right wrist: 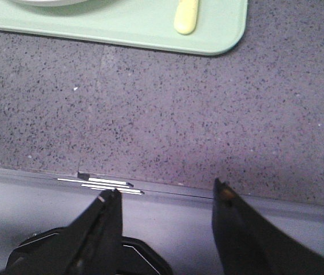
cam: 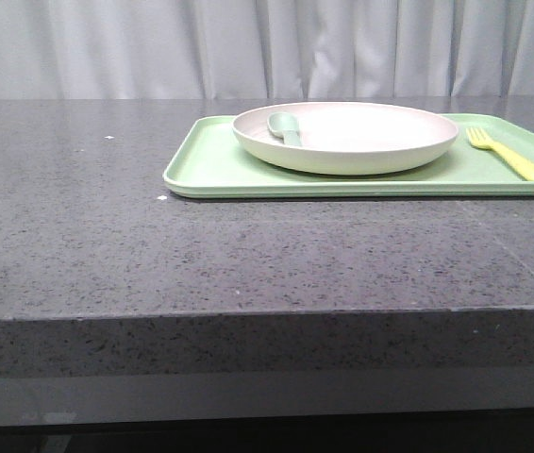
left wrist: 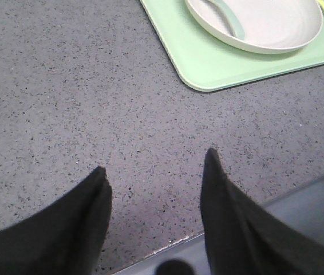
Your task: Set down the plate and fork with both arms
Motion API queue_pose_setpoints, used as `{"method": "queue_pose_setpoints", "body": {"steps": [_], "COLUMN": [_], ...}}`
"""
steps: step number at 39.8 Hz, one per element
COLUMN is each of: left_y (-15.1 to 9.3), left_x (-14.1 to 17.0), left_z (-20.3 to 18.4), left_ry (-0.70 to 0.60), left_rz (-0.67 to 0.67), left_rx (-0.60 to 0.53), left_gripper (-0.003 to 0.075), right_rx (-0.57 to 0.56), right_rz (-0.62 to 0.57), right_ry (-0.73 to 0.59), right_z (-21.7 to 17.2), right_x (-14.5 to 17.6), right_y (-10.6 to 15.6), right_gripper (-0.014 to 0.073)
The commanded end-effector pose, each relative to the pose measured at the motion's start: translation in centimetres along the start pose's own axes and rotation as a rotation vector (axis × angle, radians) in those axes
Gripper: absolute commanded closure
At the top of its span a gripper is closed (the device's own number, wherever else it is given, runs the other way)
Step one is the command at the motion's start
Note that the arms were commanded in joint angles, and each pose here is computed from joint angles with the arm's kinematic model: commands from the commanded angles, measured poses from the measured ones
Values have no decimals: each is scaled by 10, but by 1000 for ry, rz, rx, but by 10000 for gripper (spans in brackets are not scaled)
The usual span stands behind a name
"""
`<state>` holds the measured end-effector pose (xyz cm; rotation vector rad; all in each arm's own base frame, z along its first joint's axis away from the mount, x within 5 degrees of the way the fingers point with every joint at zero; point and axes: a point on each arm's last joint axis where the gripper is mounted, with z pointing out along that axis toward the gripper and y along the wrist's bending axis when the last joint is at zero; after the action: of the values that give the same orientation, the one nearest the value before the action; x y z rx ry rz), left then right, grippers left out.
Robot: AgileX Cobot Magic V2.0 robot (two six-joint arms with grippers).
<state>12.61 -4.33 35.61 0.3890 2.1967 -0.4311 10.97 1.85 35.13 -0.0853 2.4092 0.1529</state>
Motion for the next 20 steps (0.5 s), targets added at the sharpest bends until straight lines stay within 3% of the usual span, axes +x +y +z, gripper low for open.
{"method": "queue_pose_setpoints", "body": {"steps": [1, 13, 20], "left_y": [-3, -3, -3], "left_x": [-11, -12, -12], "left_z": [-5, -5, -5], "left_ry": [-82, -84, -85], "left_rz": [-7, -7, -7], "left_rx": [10, 9, 9], "left_gripper": [363, 373, 556], "right_rx": [-6, -9, -10], "right_rz": [-15, -17, -17], "right_ry": [-130, -189, -196], "right_z": [-15, -24, -24], "right_x": [3, 12, 12], "right_y": [0, 0, 0], "right_gripper": [202, 230, 503]}}
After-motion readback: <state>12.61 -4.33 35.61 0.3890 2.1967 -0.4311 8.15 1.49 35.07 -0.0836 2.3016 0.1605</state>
